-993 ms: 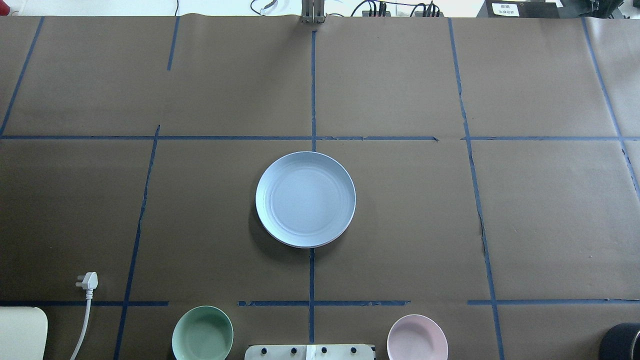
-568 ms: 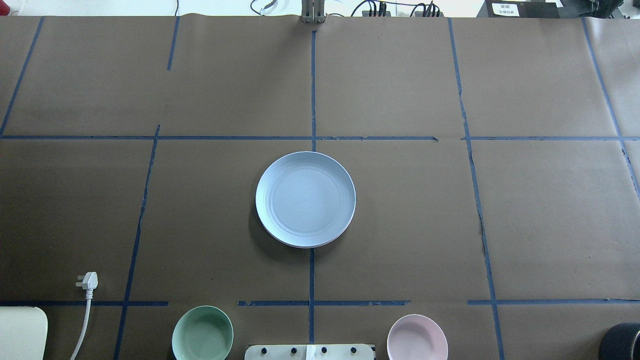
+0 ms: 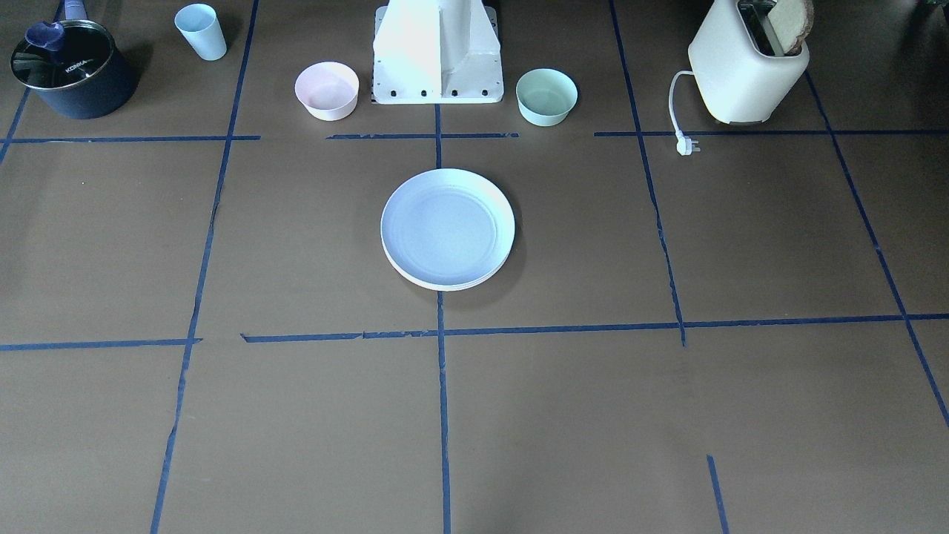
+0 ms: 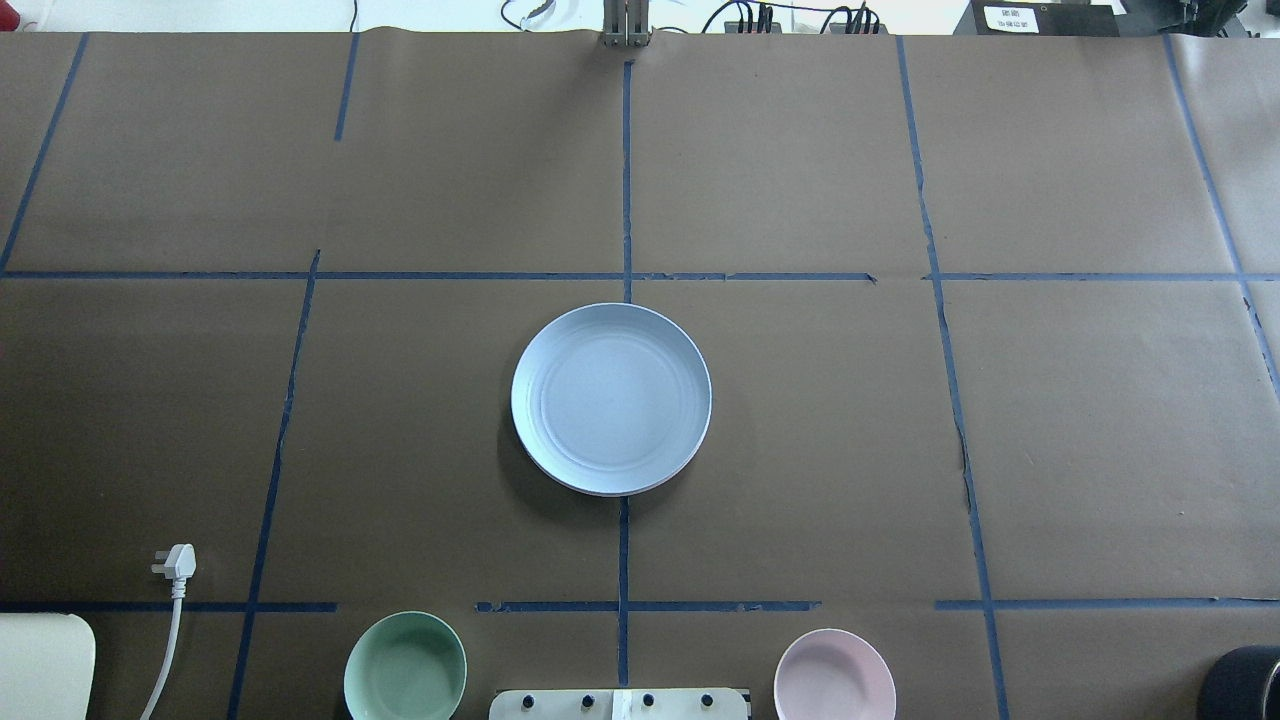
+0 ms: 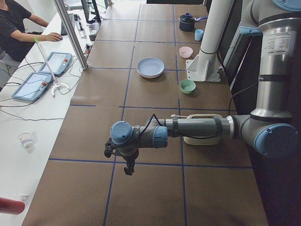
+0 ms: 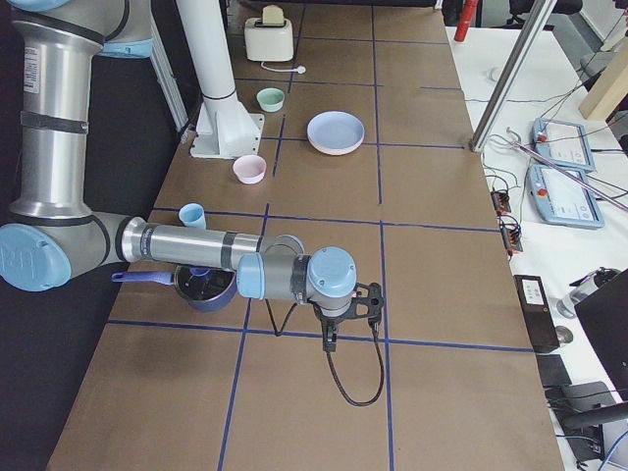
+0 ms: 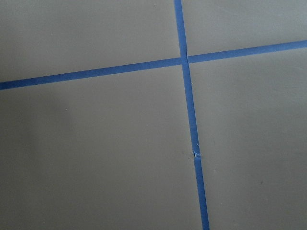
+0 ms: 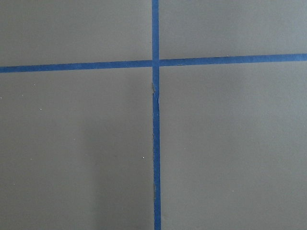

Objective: Stack three plates with pink and blue

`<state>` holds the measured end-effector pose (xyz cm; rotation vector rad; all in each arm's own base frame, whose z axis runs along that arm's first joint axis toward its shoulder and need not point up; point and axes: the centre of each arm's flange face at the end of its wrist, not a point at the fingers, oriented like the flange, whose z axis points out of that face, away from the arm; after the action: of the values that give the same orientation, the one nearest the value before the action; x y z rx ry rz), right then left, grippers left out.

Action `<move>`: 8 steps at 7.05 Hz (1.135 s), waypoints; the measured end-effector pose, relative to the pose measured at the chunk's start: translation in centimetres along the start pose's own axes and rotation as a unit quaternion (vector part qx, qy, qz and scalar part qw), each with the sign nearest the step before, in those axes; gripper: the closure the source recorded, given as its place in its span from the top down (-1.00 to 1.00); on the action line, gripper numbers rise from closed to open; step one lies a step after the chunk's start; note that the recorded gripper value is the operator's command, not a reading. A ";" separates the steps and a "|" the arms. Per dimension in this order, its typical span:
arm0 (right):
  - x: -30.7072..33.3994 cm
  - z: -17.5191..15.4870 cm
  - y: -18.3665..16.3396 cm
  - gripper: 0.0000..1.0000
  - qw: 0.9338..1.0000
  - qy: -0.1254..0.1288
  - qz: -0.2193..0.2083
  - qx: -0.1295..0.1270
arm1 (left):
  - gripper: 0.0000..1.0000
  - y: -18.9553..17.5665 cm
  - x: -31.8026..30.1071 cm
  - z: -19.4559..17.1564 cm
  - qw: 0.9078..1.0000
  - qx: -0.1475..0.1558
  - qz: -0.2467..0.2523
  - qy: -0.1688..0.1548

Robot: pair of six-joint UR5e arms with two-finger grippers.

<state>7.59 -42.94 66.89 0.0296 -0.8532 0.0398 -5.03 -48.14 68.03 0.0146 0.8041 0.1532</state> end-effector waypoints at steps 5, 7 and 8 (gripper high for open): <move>0.1 -0.2 -0.2 1.00 1.000 0.012 -0.003 0.003 | 1.00 -0.1 0.5 -0.5 1.000 0.005 0.000 0.004; 0.1 -0.2 -0.2 1.00 1.000 0.012 -0.003 0.003 | 1.00 0.0 0.0 -1.3 1.000 0.013 -0.005 0.003; 0.1 -0.2 -0.2 1.00 1.000 0.013 -0.003 0.003 | 1.00 0.0 -0.2 -1.8 1.000 0.017 -0.007 0.003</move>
<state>7.83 -43.10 66.80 0.0378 -0.8279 0.0374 -6.43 -48.29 66.96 0.0404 0.8121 0.1262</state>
